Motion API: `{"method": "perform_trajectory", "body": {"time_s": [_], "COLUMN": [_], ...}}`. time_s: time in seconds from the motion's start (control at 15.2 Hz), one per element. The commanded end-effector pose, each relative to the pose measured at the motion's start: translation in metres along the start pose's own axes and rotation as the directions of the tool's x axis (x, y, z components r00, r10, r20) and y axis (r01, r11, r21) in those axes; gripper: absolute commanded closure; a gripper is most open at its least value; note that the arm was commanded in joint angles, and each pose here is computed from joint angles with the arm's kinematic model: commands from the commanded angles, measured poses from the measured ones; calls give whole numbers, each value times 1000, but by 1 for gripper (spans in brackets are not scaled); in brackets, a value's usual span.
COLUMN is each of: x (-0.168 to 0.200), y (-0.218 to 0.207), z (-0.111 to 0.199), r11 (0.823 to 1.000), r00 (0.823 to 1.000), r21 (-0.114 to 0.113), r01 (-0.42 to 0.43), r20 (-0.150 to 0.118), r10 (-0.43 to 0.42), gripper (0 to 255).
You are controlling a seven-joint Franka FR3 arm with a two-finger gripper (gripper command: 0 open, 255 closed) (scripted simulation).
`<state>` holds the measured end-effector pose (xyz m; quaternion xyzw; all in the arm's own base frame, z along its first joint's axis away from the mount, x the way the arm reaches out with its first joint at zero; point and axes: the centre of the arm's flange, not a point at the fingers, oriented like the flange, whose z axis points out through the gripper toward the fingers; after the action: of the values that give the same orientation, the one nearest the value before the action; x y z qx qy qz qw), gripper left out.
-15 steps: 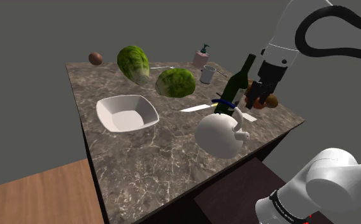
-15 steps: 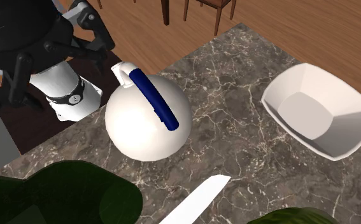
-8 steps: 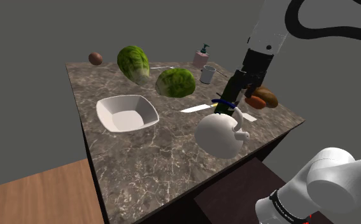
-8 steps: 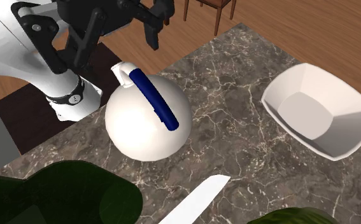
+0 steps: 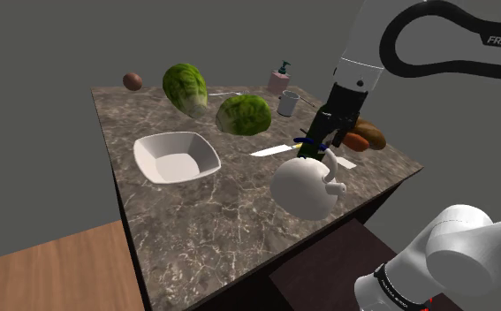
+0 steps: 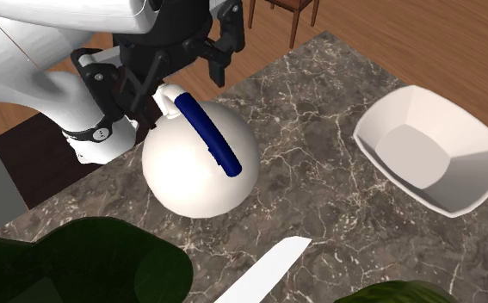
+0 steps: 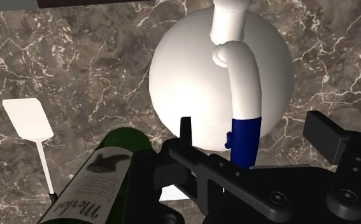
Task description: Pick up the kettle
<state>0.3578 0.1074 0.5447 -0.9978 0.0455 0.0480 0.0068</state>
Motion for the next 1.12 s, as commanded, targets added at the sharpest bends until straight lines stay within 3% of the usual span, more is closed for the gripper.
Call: {"method": "perform_trajectory", "body": {"time_s": [0.0, 0.07, 0.66, 1.06], "x": [0, 1, 0, -3], "y": [1, 1, 1, 0], "z": [3, 3, 3, -29], "r11": [1000, 1000, 1000, 1000], "r00": [1000, 1000, 1000, 1000], "r21": [0, 0, 0, 0], "r01": [0, 0, 0, 0], "r20": [0, 0, 0, 0], "r10": [0, 0, 0, 0], "gripper": [0, 255, 255, 255]}}
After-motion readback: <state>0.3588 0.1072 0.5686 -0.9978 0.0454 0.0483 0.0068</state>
